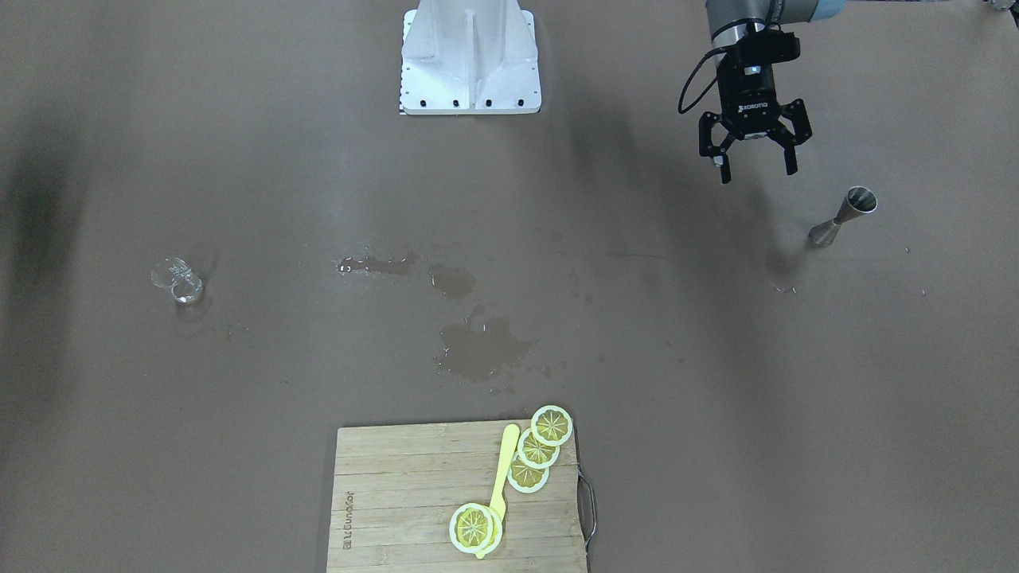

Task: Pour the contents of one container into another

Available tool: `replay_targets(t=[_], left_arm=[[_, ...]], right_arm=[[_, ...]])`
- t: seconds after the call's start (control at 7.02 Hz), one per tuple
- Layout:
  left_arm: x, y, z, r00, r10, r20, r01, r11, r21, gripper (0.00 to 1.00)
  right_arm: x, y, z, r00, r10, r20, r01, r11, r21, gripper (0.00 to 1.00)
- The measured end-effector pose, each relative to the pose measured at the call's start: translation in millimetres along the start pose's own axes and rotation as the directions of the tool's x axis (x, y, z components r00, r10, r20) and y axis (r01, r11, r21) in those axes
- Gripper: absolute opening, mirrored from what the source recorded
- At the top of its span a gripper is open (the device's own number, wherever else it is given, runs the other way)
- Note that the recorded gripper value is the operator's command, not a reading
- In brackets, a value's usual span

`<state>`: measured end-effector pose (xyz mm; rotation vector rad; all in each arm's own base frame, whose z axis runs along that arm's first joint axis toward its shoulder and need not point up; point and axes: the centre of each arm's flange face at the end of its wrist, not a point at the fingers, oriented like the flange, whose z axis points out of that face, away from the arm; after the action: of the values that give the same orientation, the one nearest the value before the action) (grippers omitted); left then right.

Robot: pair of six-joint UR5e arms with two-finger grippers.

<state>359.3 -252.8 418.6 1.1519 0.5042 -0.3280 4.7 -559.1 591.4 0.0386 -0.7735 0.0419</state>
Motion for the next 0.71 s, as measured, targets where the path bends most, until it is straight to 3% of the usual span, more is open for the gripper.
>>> replay_targets(t=[0.28,0.43,0.71], left_arm=[[7.7,-56.6,5.0,0.998,-0.052,-0.027,0.049,0.993,-0.108,0.99],[-4.2,-80.3,21.7,0.993,-0.118,-0.021,0.111,0.971,-0.212,0.99],[-68.7,-120.5,72.6,0.968,-0.24,0.07,0.246,0.86,-0.447,0.99]], right_arm=[[17.6,21.7,-11.0,0.993,0.12,-0.009,-0.12,0.992,-0.045,1.0],[25.3,27.0,-14.8,0.985,0.171,-0.014,-0.171,0.984,-0.057,1.0],[45.7,41.5,-21.3,0.973,0.231,-0.015,-0.232,0.971,-0.059,1.0]])
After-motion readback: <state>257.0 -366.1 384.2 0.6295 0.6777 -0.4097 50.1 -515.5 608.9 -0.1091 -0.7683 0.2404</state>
